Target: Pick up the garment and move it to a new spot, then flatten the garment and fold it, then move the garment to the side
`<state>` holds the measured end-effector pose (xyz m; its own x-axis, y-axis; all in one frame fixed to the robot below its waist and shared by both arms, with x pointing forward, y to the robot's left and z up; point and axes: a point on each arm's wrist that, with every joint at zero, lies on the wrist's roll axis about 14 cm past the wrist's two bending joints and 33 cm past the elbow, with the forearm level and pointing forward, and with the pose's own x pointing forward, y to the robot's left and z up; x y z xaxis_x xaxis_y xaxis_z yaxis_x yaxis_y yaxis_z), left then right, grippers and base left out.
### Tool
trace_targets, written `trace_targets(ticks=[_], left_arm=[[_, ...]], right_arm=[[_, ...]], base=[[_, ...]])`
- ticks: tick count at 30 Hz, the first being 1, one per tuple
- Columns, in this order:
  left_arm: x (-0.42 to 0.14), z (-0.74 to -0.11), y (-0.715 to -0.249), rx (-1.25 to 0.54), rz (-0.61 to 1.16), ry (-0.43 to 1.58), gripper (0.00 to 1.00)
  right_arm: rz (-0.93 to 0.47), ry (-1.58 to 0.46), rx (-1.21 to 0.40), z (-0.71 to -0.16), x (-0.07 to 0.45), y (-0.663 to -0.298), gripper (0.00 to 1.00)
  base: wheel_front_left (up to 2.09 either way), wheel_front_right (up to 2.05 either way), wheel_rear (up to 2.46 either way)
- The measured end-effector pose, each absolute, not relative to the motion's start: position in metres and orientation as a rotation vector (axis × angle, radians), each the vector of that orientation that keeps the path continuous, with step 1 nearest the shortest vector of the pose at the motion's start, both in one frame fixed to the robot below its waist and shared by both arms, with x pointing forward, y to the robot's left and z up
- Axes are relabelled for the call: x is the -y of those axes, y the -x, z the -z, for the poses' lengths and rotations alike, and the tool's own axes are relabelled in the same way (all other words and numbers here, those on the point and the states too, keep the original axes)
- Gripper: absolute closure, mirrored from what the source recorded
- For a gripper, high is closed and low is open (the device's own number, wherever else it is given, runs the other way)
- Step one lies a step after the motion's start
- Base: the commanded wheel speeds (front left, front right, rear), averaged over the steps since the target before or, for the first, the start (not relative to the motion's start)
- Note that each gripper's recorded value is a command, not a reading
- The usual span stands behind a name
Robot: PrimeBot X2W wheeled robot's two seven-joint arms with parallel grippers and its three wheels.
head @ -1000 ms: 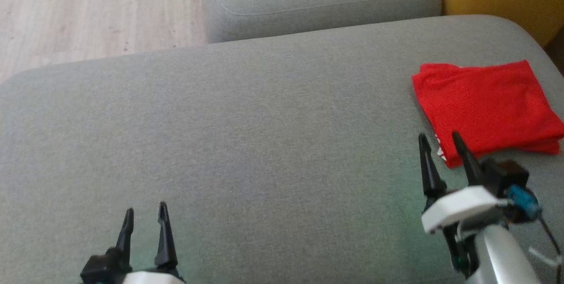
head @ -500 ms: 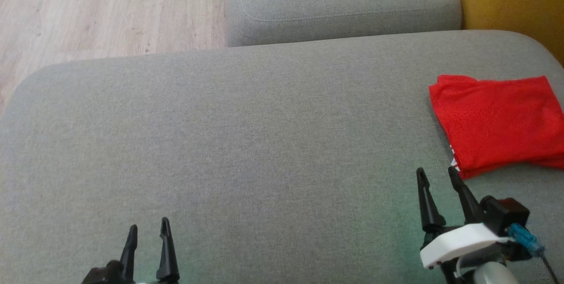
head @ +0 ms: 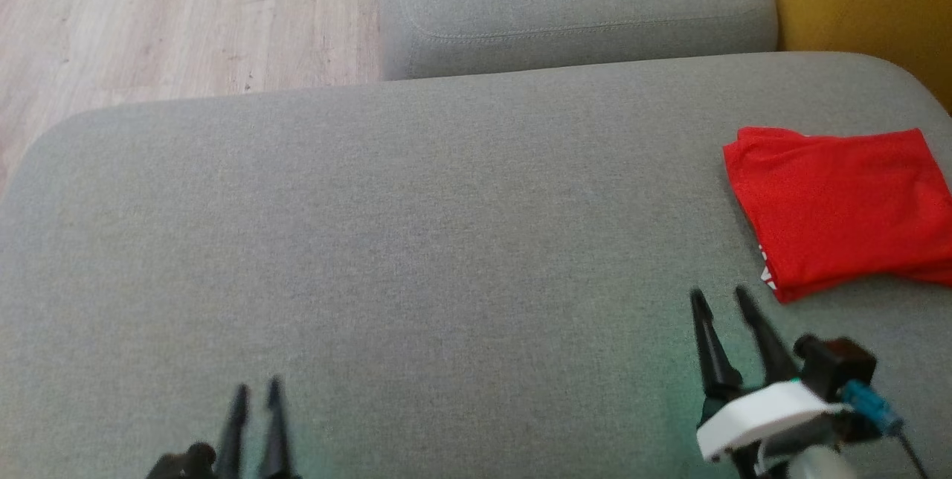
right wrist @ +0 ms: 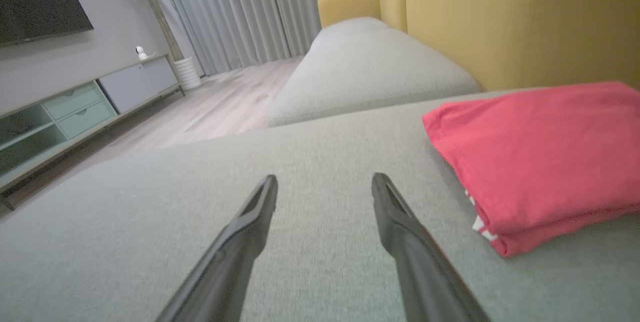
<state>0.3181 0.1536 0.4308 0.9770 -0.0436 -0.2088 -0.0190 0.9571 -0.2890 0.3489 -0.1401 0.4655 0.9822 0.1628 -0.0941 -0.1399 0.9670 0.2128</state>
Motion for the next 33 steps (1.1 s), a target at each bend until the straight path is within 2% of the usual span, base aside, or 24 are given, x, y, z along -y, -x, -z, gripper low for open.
trace_targets(ticks=[7,33], left_arm=[[-0.157,-0.400,-0.300,-0.321,-0.018,0.306,1.00],[-0.163,-0.404,-0.312,-0.340,-0.080,0.579,1.00]], right_arm=[[-0.127,-0.232,-0.238,-0.426,0.143,-0.327,1.00],[-0.028,-0.528,-0.237,-0.430,0.158,-0.334,1.00]], base=[[0.00,0.00,0.00],[0.00,0.00,0.00]])
